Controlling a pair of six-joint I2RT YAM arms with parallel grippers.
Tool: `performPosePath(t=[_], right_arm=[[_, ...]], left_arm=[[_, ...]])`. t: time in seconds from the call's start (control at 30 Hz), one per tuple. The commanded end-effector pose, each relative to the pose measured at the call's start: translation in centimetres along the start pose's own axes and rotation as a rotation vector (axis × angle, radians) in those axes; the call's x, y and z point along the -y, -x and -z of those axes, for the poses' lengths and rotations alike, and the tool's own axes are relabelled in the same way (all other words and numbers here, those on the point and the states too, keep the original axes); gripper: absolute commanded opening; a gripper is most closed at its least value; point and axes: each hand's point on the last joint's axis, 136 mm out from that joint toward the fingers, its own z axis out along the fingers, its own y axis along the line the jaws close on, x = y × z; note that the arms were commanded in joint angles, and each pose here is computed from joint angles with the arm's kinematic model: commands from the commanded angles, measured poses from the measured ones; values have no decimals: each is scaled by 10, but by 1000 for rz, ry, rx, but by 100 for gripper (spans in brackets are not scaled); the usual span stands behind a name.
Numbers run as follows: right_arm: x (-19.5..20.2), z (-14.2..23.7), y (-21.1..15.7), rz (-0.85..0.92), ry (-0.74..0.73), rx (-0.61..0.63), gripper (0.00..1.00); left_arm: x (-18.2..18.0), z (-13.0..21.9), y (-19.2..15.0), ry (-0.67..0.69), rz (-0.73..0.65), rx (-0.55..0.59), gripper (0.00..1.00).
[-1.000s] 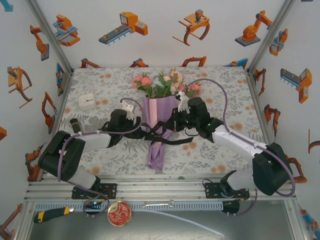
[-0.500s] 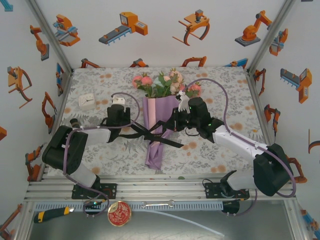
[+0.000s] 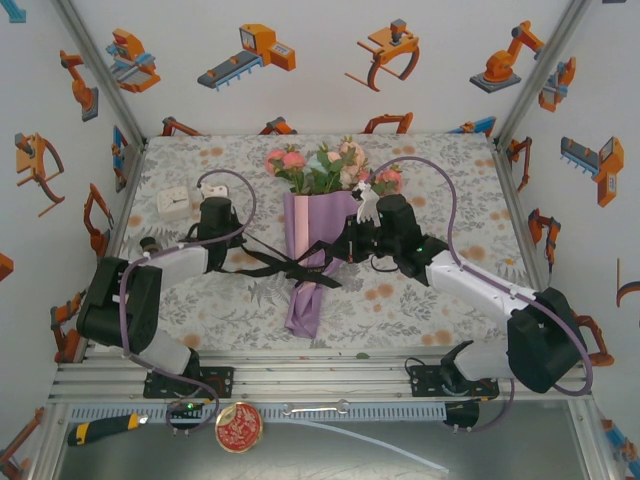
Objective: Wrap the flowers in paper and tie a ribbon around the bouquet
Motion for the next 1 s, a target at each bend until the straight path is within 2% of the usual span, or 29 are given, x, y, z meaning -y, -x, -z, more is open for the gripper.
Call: performPosePath(t=[0.0, 0.1, 0.2, 0.33, 0.47, 0.53, 0.63, 0.73, 0.87, 0.97], right_arm=[[-12, 8, 22, 33, 16, 54, 0], [-16, 6, 29, 25, 22, 80, 0], [-26, -4, 35, 23, 38, 99, 0], [-33, -27, 46, -28, 10, 112, 0], [-12, -40, 62, -139, -95, 168, 0], [-2, -46, 67, -158, -137, 184, 0], [5, -54, 66, -167, -157, 182, 0], [11, -54, 62, -176, -167, 185, 0], [24, -45, 55, -194, -205, 189, 0], [27, -37, 51, -192, -208, 185, 0]], left_arm=[[24, 27, 17, -101, 23, -57, 0], [27, 54, 20, -100, 59, -110, 0], [34, 82, 13, -134, 174, -163, 0], [37, 118, -3, -149, 426, -220, 0], [39, 145, -26, -133, 720, -314, 0], [53, 156, -35, -176, 859, -364, 0], [92, 165, -37, -312, 971, -414, 0], [134, 171, -38, -411, 966, -468, 0], [185, 170, -52, -454, 789, -508, 0], [213, 162, -75, -497, 703, -566, 12]])
